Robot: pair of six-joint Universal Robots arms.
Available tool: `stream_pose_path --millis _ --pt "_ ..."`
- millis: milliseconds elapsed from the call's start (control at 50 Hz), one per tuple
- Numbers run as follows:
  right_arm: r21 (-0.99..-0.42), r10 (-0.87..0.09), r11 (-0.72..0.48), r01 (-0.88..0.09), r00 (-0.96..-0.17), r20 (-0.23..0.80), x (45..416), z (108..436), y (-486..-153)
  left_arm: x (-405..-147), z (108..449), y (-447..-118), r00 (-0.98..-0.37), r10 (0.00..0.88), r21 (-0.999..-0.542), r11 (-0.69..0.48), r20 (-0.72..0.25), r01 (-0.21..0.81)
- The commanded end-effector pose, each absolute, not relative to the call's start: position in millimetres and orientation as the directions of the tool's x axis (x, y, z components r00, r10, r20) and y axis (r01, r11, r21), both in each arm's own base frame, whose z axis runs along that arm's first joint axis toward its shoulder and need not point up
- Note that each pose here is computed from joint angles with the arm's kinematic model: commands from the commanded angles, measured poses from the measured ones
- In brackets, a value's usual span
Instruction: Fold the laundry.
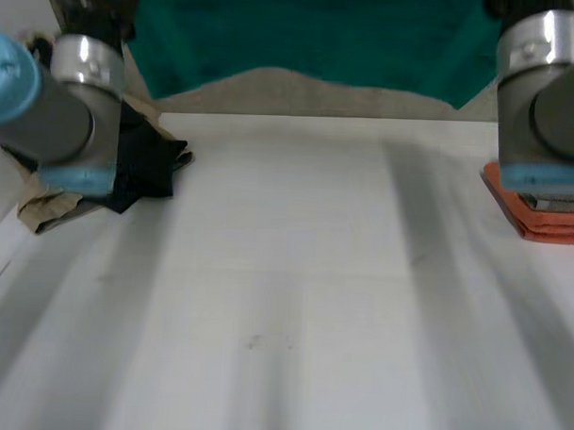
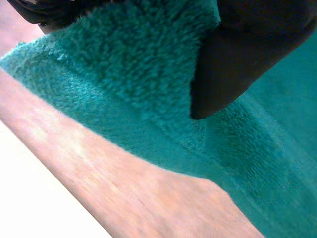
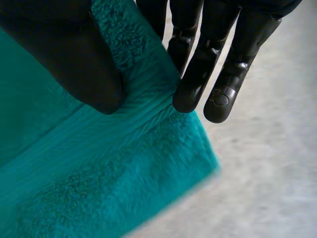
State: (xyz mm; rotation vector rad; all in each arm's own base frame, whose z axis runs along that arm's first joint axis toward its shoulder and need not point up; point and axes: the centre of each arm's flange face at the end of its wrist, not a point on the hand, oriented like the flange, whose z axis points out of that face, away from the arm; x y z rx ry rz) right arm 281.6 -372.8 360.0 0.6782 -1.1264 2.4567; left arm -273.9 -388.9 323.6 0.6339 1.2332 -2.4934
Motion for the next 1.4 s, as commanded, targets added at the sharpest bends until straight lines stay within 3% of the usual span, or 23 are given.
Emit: stream_pose_path --millis 20,160,260,560,680,800,920,1080,1140,1180,1240,1280,1300,1340,1360,1400 --pt "-0.707 -0.116 -0.404 -0.581 -0.734 0.669 271.2 254.6 -355.7 -267.2 232.6 -356.9 -0.807 0.103 -0.767 -0.4 -0.581 0.502" --pt "-0.743 -0.33 -0.19 -0.641 -0.671 0.664 259.9 166.5 -341.2 -271.8 147.9 -323.3 -0.741 0.277 -0.791 -0.239 -0.611 0.563" --pt "-0.774 -0.402 -0.107 -0.624 -0.685 0.608 254.9 135.7 -338.6 -272.2 129.1 -310.1 -0.723 0.322 -0.79 -0.201 -0.612 0.579" --pt "-0.879 -0.429 0.046 -0.474 -0.804 0.411 222.5 134.1 -366.3 -261.2 133.6 -313.4 -0.734 0.299 -0.791 -0.185 -0.61 0.583" --pt "-0.891 -0.422 0.131 -0.435 -0.838 0.347 209.0 130.9 -383.3 -256.4 134.2 -317.3 -0.737 0.287 -0.79 -0.178 -0.612 0.586" --pt "-0.874 -0.494 0.203 -0.441 -0.817 0.297 209.5 119.2 -387.3 -256.0 134.6 -318.1 -0.739 0.285 -0.791 -0.178 -0.61 0.585" --pt "-0.87 -0.505 0.216 -0.443 -0.813 0.289 209.0 118.8 -386.9 -256.4 135.6 -318.9 -0.739 0.283 -0.79 -0.18 -0.612 0.585" --pt "-0.867 -0.494 0.149 -0.476 -0.795 0.352 203.5 151.3 -377.2 -249.9 153.2 -315.7 -0.743 0.261 -0.787 -0.184 -0.617 0.589" --pt "-0.843 -0.48 0.132 -0.522 -0.778 0.406 189.1 166.6 -367.0 -242.2 161.3 -303.3 -0.736 0.274 -0.784 -0.159 -0.619 0.6" --pt "-0.797 -0.5 0.138 -0.589 -0.736 0.457 181.6 171.5 -352.9 -235.6 168.6 -291.6 -0.731 0.29 -0.782 -0.132 -0.618 0.608" --pt "-0.652 -0.589 0.183 -0.736 -0.612 0.527 166.0 171.9 -319.3 -221.4 175.2 -265.7 -0.704 0.347 -0.764 -0.059 -0.619 0.643" --pt "-0.498 -0.675 0.229 -0.836 -0.505 0.537 145.6 169.2 -291.0 -209.6 172.5 -246.1 -0.651 0.411 -0.71 0.013 -0.638 0.704" --pt "-0.456 -0.694 0.24 -0.857 -0.48 0.537 140.0 169.0 -283.3 -199.4 167.3 -231.6 -0.595 0.467 -0.644 0.069 -0.654 0.762" --pt "-0.362 -0.745 0.241 -0.9 -0.411 0.525 130.7 171.0 -262.9 -191.4 162.2 -219.9 -0.553 0.52 -0.588 0.114 -0.652 0.801" --pt "-0.344 -0.754 0.238 -0.909 -0.396 0.524 129.2 170.9 -258.8 -184.6 156.8 -208.9 -0.516 0.574 -0.534 0.155 -0.636 0.831" --pt "-0.338 -0.755 0.232 -0.912 -0.388 0.529 128.8 171.7 -254.0 -181.8 153.4 -201.1 -0.486 0.613 -0.497 0.171 -0.622 0.851"
